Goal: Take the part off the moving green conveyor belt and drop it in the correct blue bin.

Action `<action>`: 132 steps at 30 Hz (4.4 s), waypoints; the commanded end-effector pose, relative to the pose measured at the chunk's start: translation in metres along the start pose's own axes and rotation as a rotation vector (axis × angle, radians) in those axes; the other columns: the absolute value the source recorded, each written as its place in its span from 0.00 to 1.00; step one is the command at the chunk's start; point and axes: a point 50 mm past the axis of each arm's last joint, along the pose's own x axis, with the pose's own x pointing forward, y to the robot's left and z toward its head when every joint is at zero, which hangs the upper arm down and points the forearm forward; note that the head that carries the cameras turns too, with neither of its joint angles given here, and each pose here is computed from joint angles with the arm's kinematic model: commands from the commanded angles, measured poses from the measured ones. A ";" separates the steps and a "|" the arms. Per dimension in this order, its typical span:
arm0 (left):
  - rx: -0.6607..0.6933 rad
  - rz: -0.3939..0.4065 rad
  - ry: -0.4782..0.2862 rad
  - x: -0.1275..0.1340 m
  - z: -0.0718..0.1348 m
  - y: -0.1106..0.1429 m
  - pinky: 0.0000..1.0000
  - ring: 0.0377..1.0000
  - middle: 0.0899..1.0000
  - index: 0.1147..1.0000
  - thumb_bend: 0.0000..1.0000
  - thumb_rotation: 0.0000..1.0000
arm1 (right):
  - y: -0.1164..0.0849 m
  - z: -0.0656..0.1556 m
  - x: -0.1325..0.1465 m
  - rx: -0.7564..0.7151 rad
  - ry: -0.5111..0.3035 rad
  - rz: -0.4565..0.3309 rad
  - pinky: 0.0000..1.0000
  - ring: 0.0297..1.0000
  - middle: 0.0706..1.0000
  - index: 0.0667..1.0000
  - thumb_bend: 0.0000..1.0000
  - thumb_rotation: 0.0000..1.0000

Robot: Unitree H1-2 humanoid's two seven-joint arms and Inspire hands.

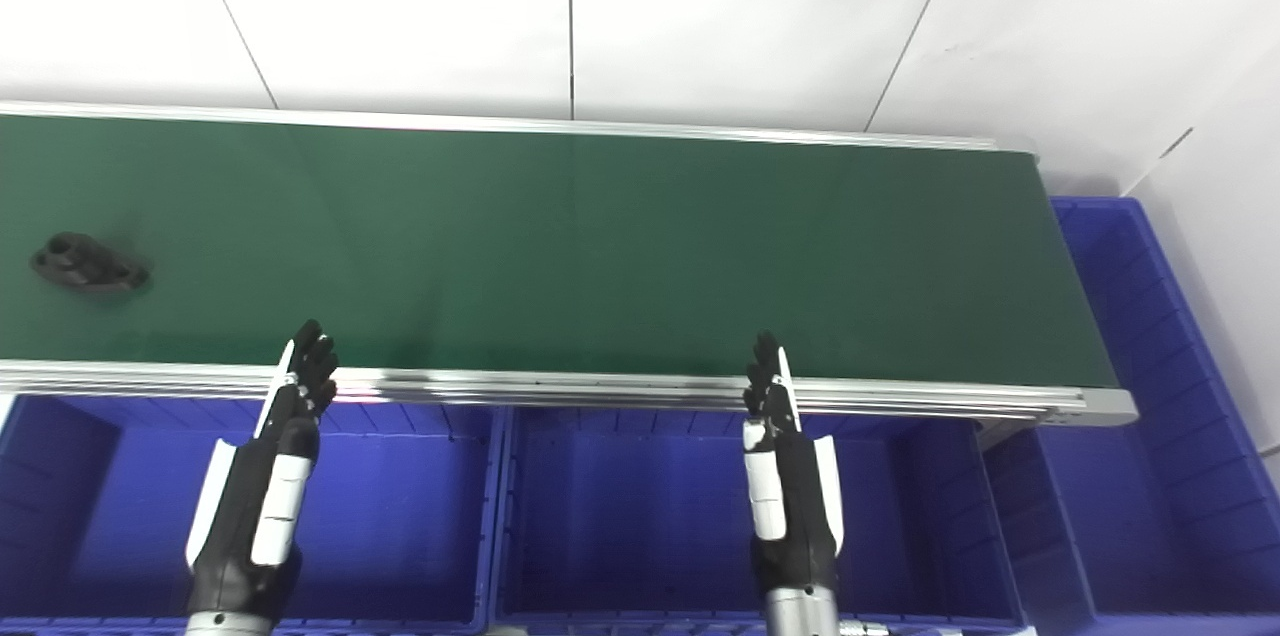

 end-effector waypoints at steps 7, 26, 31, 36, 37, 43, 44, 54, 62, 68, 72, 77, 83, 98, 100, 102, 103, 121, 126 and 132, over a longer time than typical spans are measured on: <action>0.013 0.023 -0.027 -0.002 0.002 -0.009 1.00 1.00 1.00 1.00 0.59 0.99 | -0.004 0.005 -0.002 0.026 -0.056 0.026 0.97 0.98 1.00 1.00 0.84 1.00; 0.006 0.028 0.008 0.002 -0.018 -0.047 0.85 0.93 0.95 0.94 0.54 0.81 | -0.048 -0.030 -0.003 0.002 -0.056 0.040 0.99 0.96 0.98 1.00 0.85 1.00; -0.026 0.019 0.018 0.006 -0.021 -0.059 0.82 0.92 0.95 0.92 0.56 0.76 | -0.061 -0.038 0.000 0.011 -0.044 0.042 1.00 0.97 0.99 1.00 0.89 1.00; -0.002 0.019 0.026 0.012 -0.022 -0.071 0.82 0.90 0.92 0.90 0.46 0.68 | -0.075 -0.046 0.005 0.032 -0.048 0.053 1.00 0.99 1.00 1.00 0.84 1.00; 0.004 0.020 0.027 0.012 -0.023 -0.073 0.81 0.90 0.92 0.90 0.47 0.69 | -0.077 -0.047 0.006 0.034 -0.049 0.055 1.00 0.99 1.00 1.00 0.84 1.00; 0.028 0.027 0.028 0.015 -0.031 -0.078 0.76 0.87 0.90 0.87 0.53 0.71 | -0.083 -0.055 0.010 0.023 -0.033 0.074 1.00 1.00 1.00 1.00 0.83 1.00; 0.015 0.029 0.028 0.016 -0.032 -0.079 0.76 0.87 0.90 0.87 0.54 0.70 | -0.085 -0.057 0.011 0.018 -0.028 0.077 1.00 1.00 1.00 1.00 0.83 1.00; 0.009 0.022 0.019 0.021 -0.036 -0.083 0.77 0.87 0.90 0.86 0.52 0.66 | -0.086 -0.058 0.015 0.030 -0.027 0.078 1.00 0.99 1.00 1.00 0.83 1.00; 0.000 0.020 0.019 0.022 -0.036 -0.085 0.76 0.87 0.90 0.86 0.52 0.62 | -0.090 -0.057 0.015 -0.003 -0.026 0.114 1.00 0.99 1.00 1.00 0.73 0.90; -0.006 0.022 0.019 0.020 -0.031 -0.086 0.75 0.86 0.88 0.85 0.53 0.62 | -0.091 -0.050 0.014 -0.151 -0.011 0.089 0.90 0.91 0.97 1.00 0.73 0.80; 0.004 0.020 0.024 0.019 -0.028 -0.082 0.76 0.86 0.89 0.86 0.53 0.63 | -0.087 -0.029 0.016 -0.299 -0.088 0.070 0.80 0.85 0.92 1.00 0.68 0.60; 0.022 0.018 0.039 0.019 -0.025 -0.074 0.76 0.87 0.89 0.87 0.53 0.67 | -0.077 0.001 0.032 -0.437 -0.180 0.060 0.78 0.84 0.89 0.97 0.80 0.50; 0.038 0.004 0.032 0.022 -0.025 -0.069 0.74 0.84 0.88 0.88 0.54 0.69 | -0.053 0.042 0.065 -0.554 -0.273 0.098 0.73 0.83 0.89 0.92 0.88 0.42; 0.045 0.003 0.027 0.020 -0.023 -0.071 0.77 0.85 0.85 0.88 0.54 0.73 | 0.031 0.121 0.156 -0.889 -0.399 0.200 0.59 0.74 0.82 0.85 0.93 0.46; 0.042 0.002 0.024 0.020 -0.023 -0.072 0.77 0.84 0.86 0.88 0.53 0.73 | 0.044 0.127 0.167 -0.946 -0.407 0.212 0.59 0.74 0.81 0.84 0.94 0.46; 0.042 0.000 0.022 0.020 -0.023 -0.073 0.75 0.83 0.85 0.88 0.53 0.74 | 0.055 0.130 0.175 -0.992 -0.420 0.217 0.57 0.73 0.81 0.84 0.95 0.47; 0.043 -0.001 0.018 0.020 -0.023 -0.074 0.75 0.82 0.85 0.87 0.53 0.74 | 0.060 0.130 0.179 -1.008 -0.424 0.218 0.57 0.73 0.81 0.84 0.95 0.47; 0.015 -0.013 0.031 0.019 -0.016 -0.083 0.76 0.85 0.89 0.90 0.55 0.73 | 0.152 0.112 0.233 -1.284 -0.456 0.282 0.51 0.64 0.77 0.80 0.97 0.45; 0.008 -0.012 0.028 0.019 -0.014 -0.084 0.76 0.86 0.89 0.90 0.55 0.73 | 0.166 0.098 0.236 -1.335 -0.450 0.311 0.49 0.62 0.77 0.79 0.98 0.45; -0.003 -0.009 0.031 0.018 -0.012 -0.084 0.76 0.85 0.87 0.89 0.56 0.71 | 0.176 0.079 0.236 -1.370 -0.433 0.346 0.50 0.60 0.77 0.80 0.97 0.45</action>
